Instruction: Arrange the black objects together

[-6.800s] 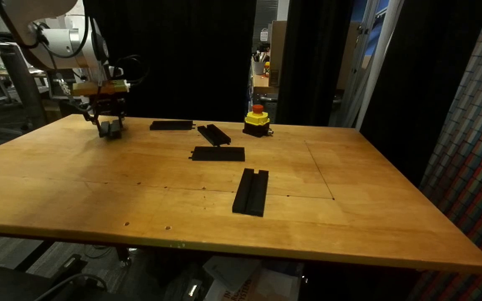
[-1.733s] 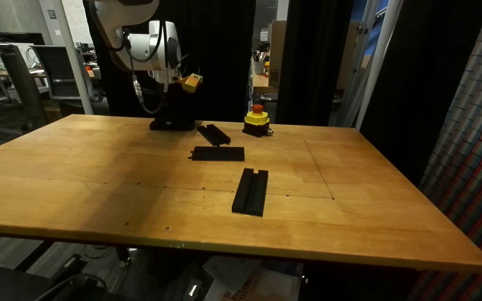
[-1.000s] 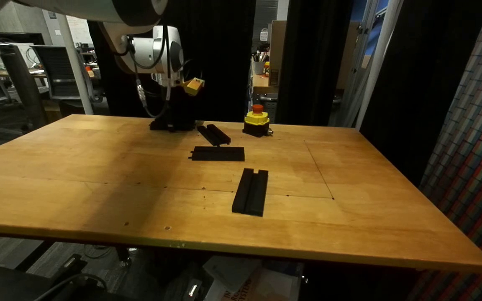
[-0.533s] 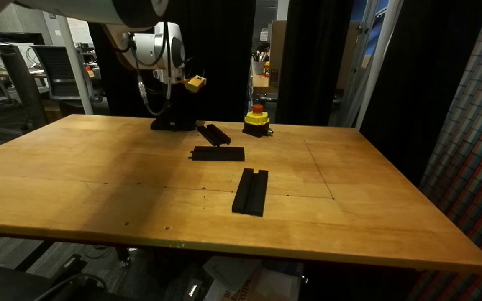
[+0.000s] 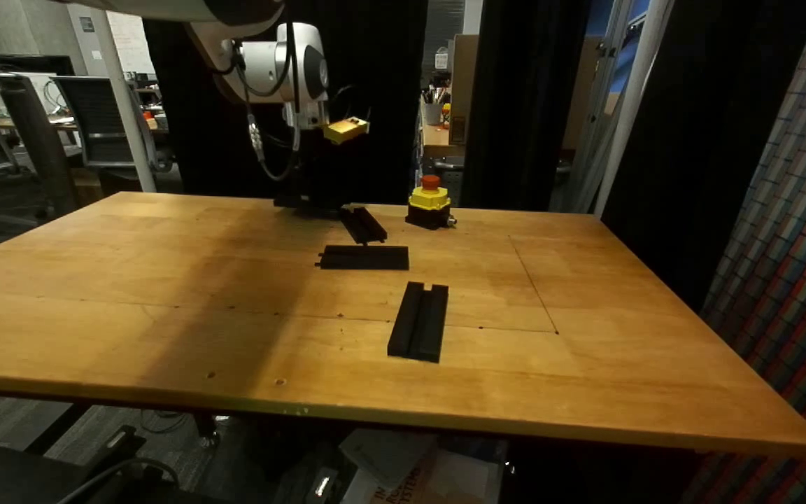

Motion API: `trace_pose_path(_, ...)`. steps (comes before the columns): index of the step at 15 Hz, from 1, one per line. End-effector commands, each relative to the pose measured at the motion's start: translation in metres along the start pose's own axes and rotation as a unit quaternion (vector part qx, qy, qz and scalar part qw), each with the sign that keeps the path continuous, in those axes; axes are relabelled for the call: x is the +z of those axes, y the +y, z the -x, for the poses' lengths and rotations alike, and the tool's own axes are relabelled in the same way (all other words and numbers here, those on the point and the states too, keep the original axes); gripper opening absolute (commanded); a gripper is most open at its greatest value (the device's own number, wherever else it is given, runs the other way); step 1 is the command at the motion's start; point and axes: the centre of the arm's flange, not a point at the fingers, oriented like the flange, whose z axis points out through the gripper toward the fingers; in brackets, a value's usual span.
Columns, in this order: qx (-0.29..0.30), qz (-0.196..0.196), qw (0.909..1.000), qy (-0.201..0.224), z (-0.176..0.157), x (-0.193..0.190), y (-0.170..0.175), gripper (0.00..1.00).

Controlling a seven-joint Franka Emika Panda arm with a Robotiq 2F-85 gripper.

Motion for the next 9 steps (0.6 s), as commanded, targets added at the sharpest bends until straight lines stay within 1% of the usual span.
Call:
trace_pose_path(1,0.084,-0.019,0.9963,0.000,0.026,-0.046,-0.011,0.45)
trace_pose_path(4,0.151,-0.035,0.9879,0.002,0.044,-0.065,-0.015,0.45)
trace_pose_path(6,0.209,-0.042,0.9771,0.003,0.059,-0.070,-0.012,0.45)
trace_pose_path(7,0.236,-0.046,0.9707,0.002,0.065,-0.065,-0.011,0.45)
trace_pose_path(9,0.288,-0.051,0.9561,0.005,0.078,-0.060,-0.012,0.45)
